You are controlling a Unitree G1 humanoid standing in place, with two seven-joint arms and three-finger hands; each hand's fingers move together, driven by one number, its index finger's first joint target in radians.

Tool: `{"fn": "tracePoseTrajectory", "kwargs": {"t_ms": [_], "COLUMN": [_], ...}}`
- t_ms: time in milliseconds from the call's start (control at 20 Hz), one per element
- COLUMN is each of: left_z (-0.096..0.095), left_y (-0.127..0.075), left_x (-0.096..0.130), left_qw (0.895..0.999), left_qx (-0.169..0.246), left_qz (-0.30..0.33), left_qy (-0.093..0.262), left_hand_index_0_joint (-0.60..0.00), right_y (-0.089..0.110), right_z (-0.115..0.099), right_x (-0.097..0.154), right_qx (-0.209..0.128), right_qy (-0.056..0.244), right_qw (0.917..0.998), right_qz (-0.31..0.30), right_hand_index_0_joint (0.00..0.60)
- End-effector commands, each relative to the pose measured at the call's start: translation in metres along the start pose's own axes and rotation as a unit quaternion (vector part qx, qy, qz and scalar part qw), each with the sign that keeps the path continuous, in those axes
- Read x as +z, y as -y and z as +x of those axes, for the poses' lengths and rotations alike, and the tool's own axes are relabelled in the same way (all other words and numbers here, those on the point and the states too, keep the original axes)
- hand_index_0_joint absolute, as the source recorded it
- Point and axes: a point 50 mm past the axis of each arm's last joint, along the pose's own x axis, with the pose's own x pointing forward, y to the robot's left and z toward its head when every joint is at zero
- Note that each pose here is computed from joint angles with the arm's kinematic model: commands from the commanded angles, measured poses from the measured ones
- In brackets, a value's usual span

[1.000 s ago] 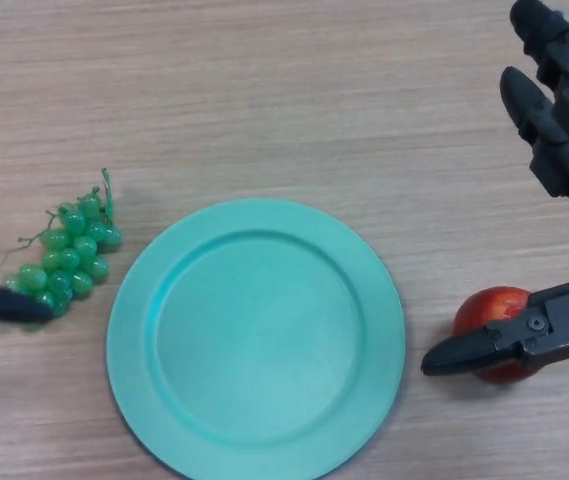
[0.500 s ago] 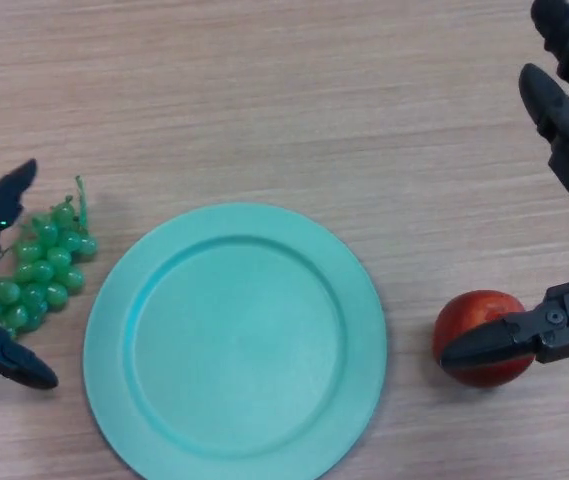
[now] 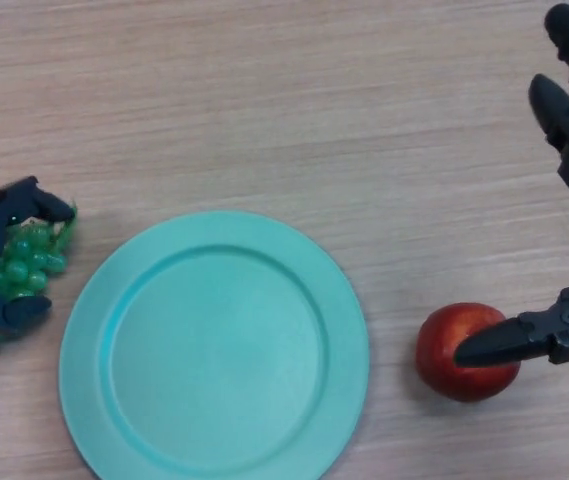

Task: Pick up the green grapes and place it on the plate

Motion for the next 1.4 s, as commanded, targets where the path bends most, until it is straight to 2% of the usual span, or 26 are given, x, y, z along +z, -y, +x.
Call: {"fn": "tracePoseTrajectory", "kwargs": {"t_ms": [50, 200, 250, 300, 350, 400, 450, 500, 600, 650, 700, 750, 850, 900, 950, 1000, 1050, 1100, 1200, 1300, 1350, 1400], "left_z": [-0.009, -0.016, -0.020, -0.022, -0.027, -0.029, -0.033, -0.036, -0.045, -0.052, -0.056, -0.063, -0.072, -0.075, -0.079, -0.080, -0.081, -0.082, -0.082, -0.080, -0.080, -0.080], "left_y": [-0.051, -0.061, -0.071, -0.077, -0.092, -0.100, -0.112, -0.117, -0.124, -0.118, -0.116, -0.113, -0.109, -0.106, -0.099, -0.097, -0.092, -0.091, -0.090, -0.089, -0.087, -0.085], "left_x": [-0.003, -0.007, -0.007, -0.007, -0.007, -0.008, -0.005, -0.002, 0.014, 0.032, 0.040, 0.057, 0.078, 0.084, 0.092, 0.095, 0.097, 0.097, 0.097, 0.098, 0.098, 0.099], "left_qw": [0.993, 0.993, 0.989, 0.985, 0.973, 0.969, 0.962, 0.960, 0.961, 0.965, 0.961, 0.952, 0.943, 0.942, 0.935, 0.933, 0.940, 0.942, 0.946, 0.947, 0.947, 0.948], "left_qx": [0.112, 0.115, 0.126, 0.137, 0.170, 0.190, 0.214, 0.215, 0.199, 0.148, 0.122, 0.083, 0.037, 0.018, -0.011, -0.022, -0.044, -0.052, -0.032, -0.016, -0.015, -0.016], "left_qz": [0.008, -0.025, -0.083, -0.108, -0.156, -0.154, -0.172, -0.179, -0.189, -0.212, -0.243, -0.290, -0.319, -0.321, -0.342, -0.348, -0.330, -0.323, -0.312, -0.309, -0.309, -0.304], "left_qy": [0.026, 0.016, 0.006, -0.001, -0.012, -0.016, -0.015, -0.012, 0.010, 0.036, 0.043, 0.058, 0.087, 0.095, 0.095, 0.088, 0.074, 0.071, 0.078, 0.084, 0.087, 0.088], "left_hand_index_0_joint": [-0.600, -0.600, -0.600, -0.600, -0.600, -0.600, -0.600, -0.600, -0.600, -0.600, -0.600, -0.600, -0.600, -0.600, -0.600, -0.600, -0.600, -0.600, -0.600, -0.401, -0.251, -0.151], "right_y": [0.006, 0.005, 0.004, 0.003, 0.002, 0.002, 0.001, 0.001, 0.001, 0.000, 0.000, -0.001, -0.001, -0.001, -0.001, -0.001, -0.001, -0.001, -0.001, -0.001, -0.001, -0.002], "right_z": [-0.008, -0.008, -0.008, -0.008, -0.008, -0.008, -0.009, -0.008, -0.008, -0.007, -0.007, -0.007, -0.006, -0.006, -0.006, -0.006, -0.006, -0.006, -0.007, -0.007, -0.007, -0.007], "right_x": [0.030, 0.030, 0.030, 0.030, 0.031, 0.031, 0.031, 0.031, 0.031, 0.031, 0.031, 0.031, 0.032, 0.032, 0.033, 0.033, 0.033, 0.033, 0.033, 0.033, 0.033, 0.033], "right_qx": [-0.021, -0.022, -0.022, -0.022, -0.021, -0.021, -0.019, -0.019, -0.018, -0.019, -0.018, -0.016, -0.015, -0.015, -0.016, -0.016, -0.016, -0.016, -0.016, -0.016, -0.016, -0.016], "right_qy": [0.114, 0.111, 0.110, 0.110, 0.111, 0.111, 0.111, 0.111, 0.108, 0.108, 0.109, 0.108, 0.109, 0.110, 0.112, 0.112, 0.113, 0.113, 0.115, 0.116, 0.116, 0.115], "right_qw": [0.9931, 0.9934, 0.9936, 0.9936, 0.9935, 0.9935, 0.9935, 0.9936, 0.9938, 0.9938, 0.9938, 0.9938, 0.9939, 0.9938, 0.9935, 0.9935, 0.9934, 0.9933, 0.9931, 0.9930, 0.9930, 0.9930], "right_qz": [-0.016, -0.014, -0.013, -0.013, -0.014, -0.015, -0.016, -0.016, -0.017, -0.017, -0.017, -0.016, -0.014, -0.014, -0.013, -0.013, -0.013, -0.013, -0.015, -0.016, -0.016, -0.017], "right_hand_index_0_joint": [0.000, 0.000, 0.000, 0.000, 0.000, 0.000, 0.000, 0.000, 0.000, 0.000, 0.000, 0.000, 0.000, 0.000, 0.000, 0.000, 0.000, 0.000, 0.000, 0.000, 0.000, 0.000]}}
